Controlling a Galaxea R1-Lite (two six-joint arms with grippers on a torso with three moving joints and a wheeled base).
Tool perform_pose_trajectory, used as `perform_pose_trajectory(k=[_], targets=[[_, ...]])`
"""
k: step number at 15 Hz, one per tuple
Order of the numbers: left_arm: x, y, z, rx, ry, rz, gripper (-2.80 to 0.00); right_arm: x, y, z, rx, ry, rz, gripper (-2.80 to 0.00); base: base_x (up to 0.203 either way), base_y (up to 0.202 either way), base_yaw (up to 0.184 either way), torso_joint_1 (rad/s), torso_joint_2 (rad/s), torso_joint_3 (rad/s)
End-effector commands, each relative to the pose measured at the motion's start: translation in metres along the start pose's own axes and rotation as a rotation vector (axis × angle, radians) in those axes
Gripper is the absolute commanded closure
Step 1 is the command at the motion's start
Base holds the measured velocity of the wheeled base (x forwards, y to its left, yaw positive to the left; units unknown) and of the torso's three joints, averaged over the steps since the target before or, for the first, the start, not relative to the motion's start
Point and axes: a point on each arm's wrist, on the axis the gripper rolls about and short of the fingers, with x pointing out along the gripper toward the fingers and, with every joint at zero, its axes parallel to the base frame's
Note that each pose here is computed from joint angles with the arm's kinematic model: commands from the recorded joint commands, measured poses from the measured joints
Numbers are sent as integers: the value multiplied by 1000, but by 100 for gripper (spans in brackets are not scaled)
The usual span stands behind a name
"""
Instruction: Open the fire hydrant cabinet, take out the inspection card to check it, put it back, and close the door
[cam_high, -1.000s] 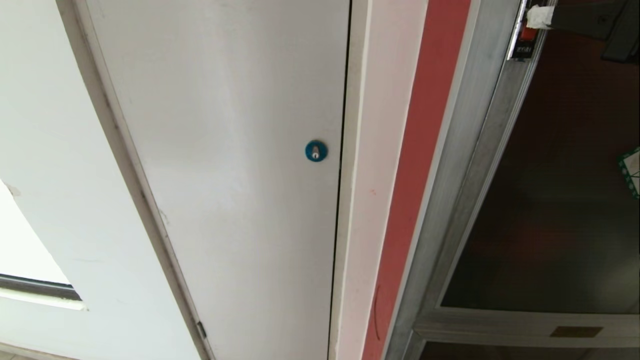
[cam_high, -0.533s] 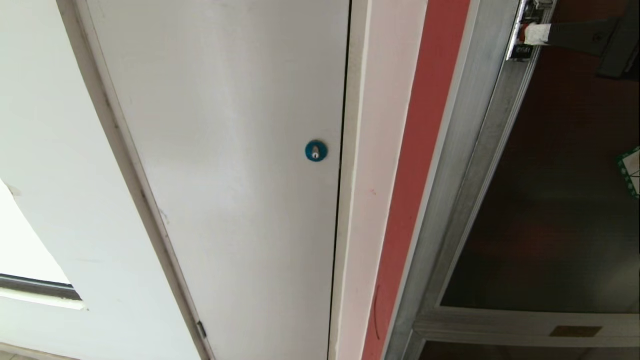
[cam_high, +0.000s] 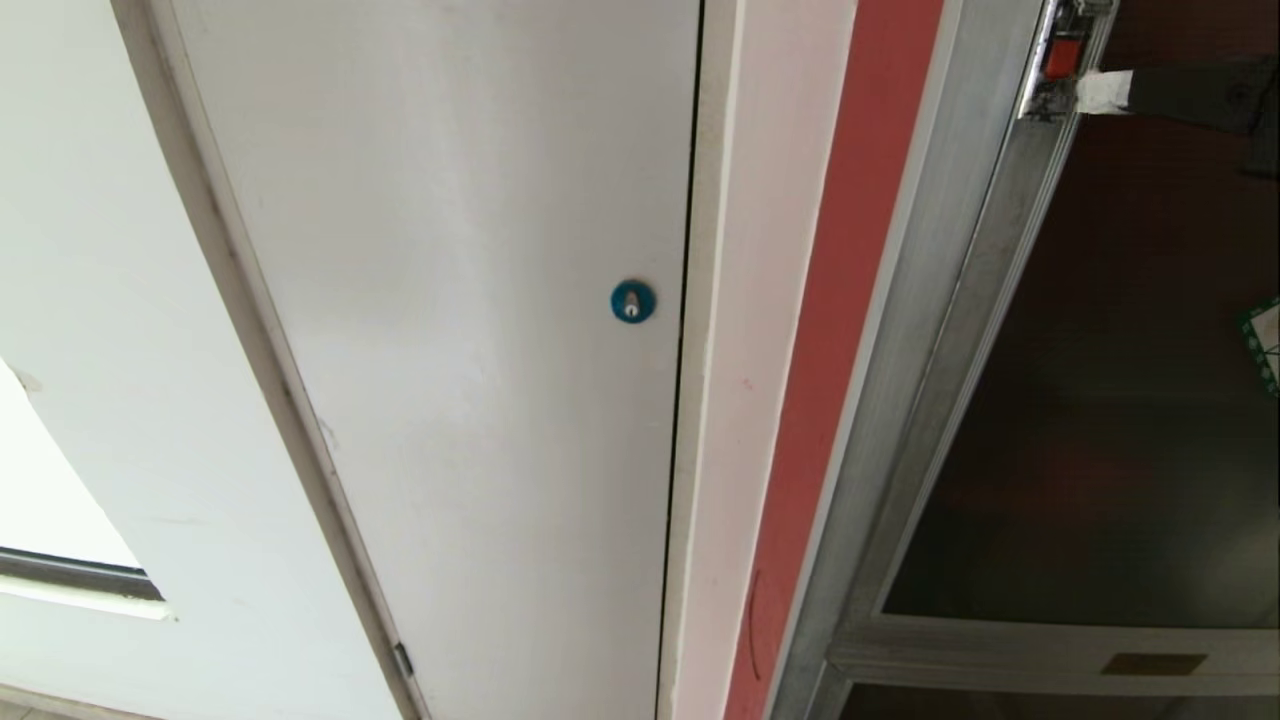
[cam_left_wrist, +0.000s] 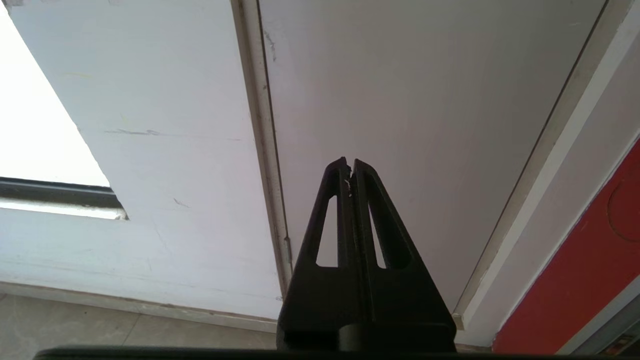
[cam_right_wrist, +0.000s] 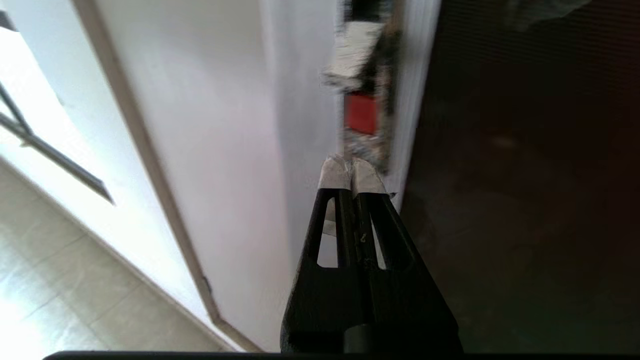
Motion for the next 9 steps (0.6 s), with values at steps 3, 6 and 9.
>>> perform_pose_trajectory(k=[3,6,9], targets=[[1,0,-2,-1,7,1,0,-32,23,-7,9,2,89,0,0,0,0,0,0,0],[1,0,-2,-1,7,1,0,-30,41,-26,19,-26,-49,0,0,0,0,0,0,0],[1,0,-2,-1,7,1,0,-25,54,-40,-16,-148,-181,0,0,0,0,0,0,0]])
